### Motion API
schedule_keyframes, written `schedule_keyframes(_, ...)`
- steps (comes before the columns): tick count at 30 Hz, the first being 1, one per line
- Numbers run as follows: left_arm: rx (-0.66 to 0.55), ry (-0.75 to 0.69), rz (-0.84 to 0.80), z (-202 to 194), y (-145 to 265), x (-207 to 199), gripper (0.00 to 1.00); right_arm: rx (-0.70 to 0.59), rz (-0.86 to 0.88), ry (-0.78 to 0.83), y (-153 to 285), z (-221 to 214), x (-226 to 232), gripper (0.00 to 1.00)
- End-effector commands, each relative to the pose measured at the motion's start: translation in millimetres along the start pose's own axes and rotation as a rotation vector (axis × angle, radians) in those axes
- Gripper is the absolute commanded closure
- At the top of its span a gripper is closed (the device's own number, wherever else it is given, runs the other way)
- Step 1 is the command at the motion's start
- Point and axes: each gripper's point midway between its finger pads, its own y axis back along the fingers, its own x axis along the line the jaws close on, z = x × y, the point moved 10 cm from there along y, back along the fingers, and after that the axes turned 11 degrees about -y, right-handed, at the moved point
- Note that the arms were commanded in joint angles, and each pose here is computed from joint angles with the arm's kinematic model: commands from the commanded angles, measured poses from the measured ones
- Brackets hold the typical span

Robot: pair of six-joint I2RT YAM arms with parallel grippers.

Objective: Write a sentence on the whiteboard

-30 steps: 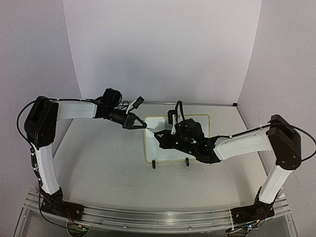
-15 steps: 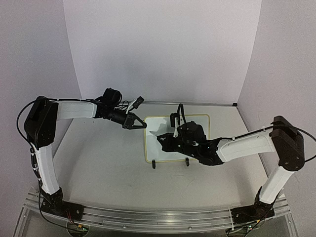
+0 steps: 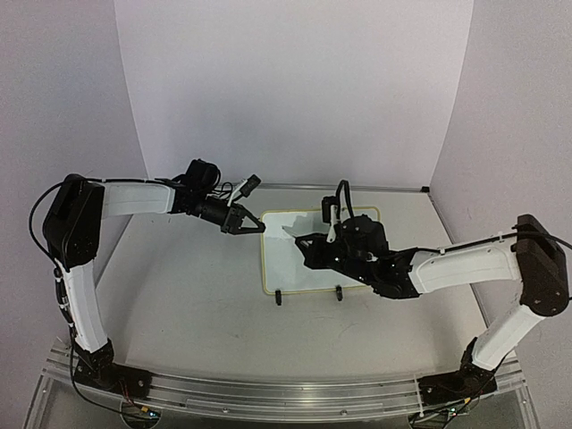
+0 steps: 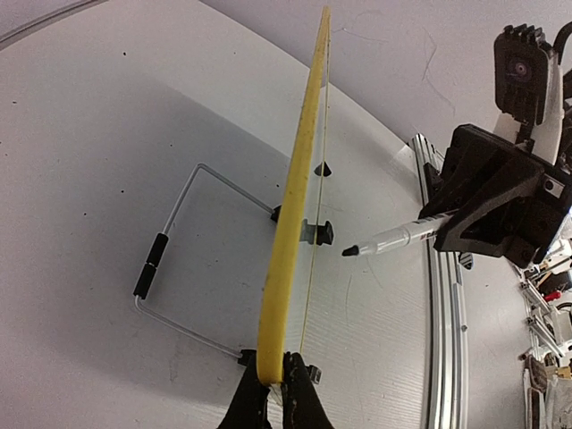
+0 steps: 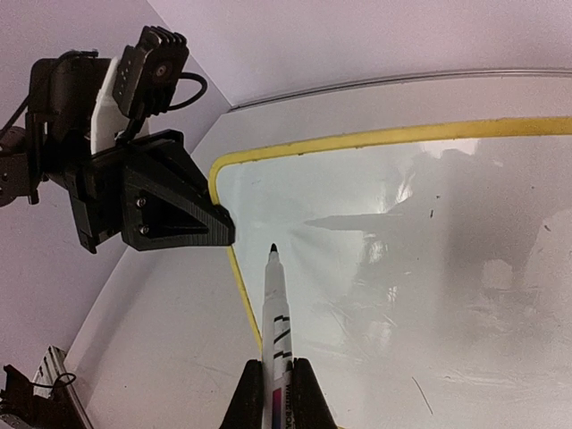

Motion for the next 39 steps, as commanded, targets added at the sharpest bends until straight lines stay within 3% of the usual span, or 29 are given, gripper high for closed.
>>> schedule_keyframes(1,0.044,-0.059,0.062,4,3,-4,1.0,-0.08,0.018,0.014,2,15,9,1.0)
schedule_keyframes(23,0.045,-0.062,0.061,4,3,-4,1.0,-0.133,-0.023,0.035,-20,19,13,1.0)
schedule_keyframes(39,0.059,-0.088,0.057,3,2,-8,1.0,-0.09,-0.098,0.042,-33,9,2,1.0)
